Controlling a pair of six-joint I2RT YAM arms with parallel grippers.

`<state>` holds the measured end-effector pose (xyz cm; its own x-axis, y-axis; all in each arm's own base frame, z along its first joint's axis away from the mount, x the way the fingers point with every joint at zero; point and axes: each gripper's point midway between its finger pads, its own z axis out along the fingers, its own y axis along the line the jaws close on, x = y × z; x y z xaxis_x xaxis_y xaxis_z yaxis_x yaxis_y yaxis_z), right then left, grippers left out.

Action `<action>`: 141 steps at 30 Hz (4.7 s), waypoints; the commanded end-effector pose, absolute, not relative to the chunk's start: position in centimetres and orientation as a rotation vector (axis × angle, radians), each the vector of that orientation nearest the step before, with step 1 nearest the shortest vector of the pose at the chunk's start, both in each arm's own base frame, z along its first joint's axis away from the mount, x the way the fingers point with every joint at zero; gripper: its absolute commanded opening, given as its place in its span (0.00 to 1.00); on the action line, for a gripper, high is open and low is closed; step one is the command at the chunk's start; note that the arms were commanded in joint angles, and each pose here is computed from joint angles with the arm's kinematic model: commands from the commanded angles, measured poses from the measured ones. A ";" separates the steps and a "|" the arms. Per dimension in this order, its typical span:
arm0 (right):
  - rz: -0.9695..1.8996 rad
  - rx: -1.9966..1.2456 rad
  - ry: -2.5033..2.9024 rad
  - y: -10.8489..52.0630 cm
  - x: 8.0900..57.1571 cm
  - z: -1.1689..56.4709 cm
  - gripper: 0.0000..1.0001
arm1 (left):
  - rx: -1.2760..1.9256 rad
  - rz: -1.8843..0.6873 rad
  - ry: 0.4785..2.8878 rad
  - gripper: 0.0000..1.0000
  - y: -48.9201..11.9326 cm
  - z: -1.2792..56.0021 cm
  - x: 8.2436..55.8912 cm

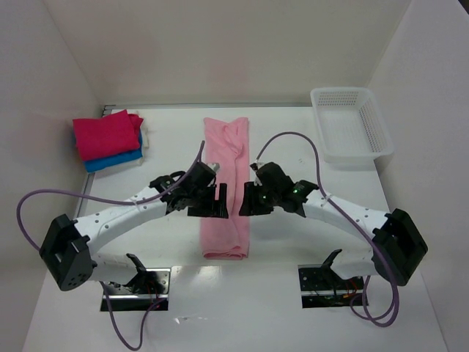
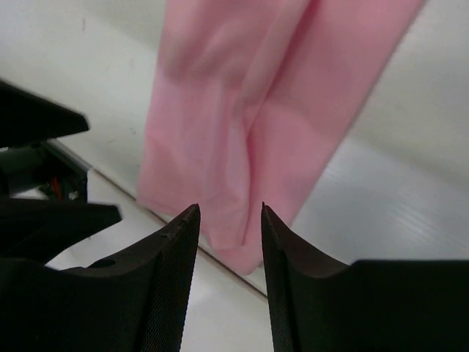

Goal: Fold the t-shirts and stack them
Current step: Grab the bottom of the folded rectangular tshirt with both arms

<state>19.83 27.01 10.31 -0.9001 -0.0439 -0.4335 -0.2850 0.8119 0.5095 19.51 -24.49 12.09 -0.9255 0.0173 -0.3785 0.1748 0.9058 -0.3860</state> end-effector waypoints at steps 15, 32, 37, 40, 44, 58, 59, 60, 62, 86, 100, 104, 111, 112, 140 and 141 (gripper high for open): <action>0.976 -0.255 2.647 31.1 13.6 7.6 0.50 | 0.035 -0.733 2.539 0.69 -23.5 11.1 31.1; 0.955 -0.216 2.617 31.0 13.5 6.7 0.49 | 0.164 -0.725 2.569 0.74 -26.7 6.5 36.6; 0.889 -0.269 2.654 31.6 13.8 5.2 0.49 | 0.161 -0.712 2.542 0.75 -26.9 7.0 38.3; 0.855 -0.286 2.679 31.5 13.8 4.4 0.42 | 0.162 -0.707 2.564 0.75 -26.9 5.9 38.9; 0.854 -0.292 2.695 31.5 13.6 4.0 0.23 | 0.172 -0.699 2.610 0.75 -27.0 3.8 38.8; 0.948 -0.331 2.739 32.0 9.7 4.8 0.09 | 0.154 -0.649 2.659 0.75 -26.9 1.1 39.6; 0.946 -0.329 2.751 31.9 9.3 4.6 0.09 | 0.154 -0.651 2.654 0.75 -27.0 1.2 39.8; 0.952 -0.330 2.748 31.9 9.1 4.7 0.10 | 0.145 -0.651 2.662 0.75 -27.0 1.0 39.8; 0.952 -0.330 2.747 32.0 9.0 4.8 0.12 | 0.141 -0.650 2.665 0.75 -27.0 0.8 39.7; 0.613 0.131 2.244 22.2 30.1 19.2 0.60 | 0.054 -0.622 2.378 0.91 -20.2 15.9 41.7; 0.313 0.010 2.183 24.5 46.6 17.3 0.68 | 0.112 -0.806 2.556 0.51 -22.6 8.3 37.1; 0.294 -0.032 2.171 25.5 48.7 17.2 0.68 | 0.122 -0.837 2.561 0.49 -23.1 8.1 37.4; 0.379 -0.170 2.160 28.4 50.4 16.0 0.65 | 0.116 -0.859 2.534 0.79 -23.9 8.1 39.2; 0.382 -0.186 2.167 28.8 50.7 15.4 0.63 | 0.104 -0.845 2.541 0.83 -23.8 7.8 39.3; 0.378 -0.382 2.264 31.2 52.6 8.2 0.62 | 0.107 -0.569 2.712 0.92 -23.7 0.6 38.3; 0.378 -0.382 2.264 31.2 52.6 8.2 0.62 | 0.107 -0.569 2.712 0.92 -23.7 0.6 38.3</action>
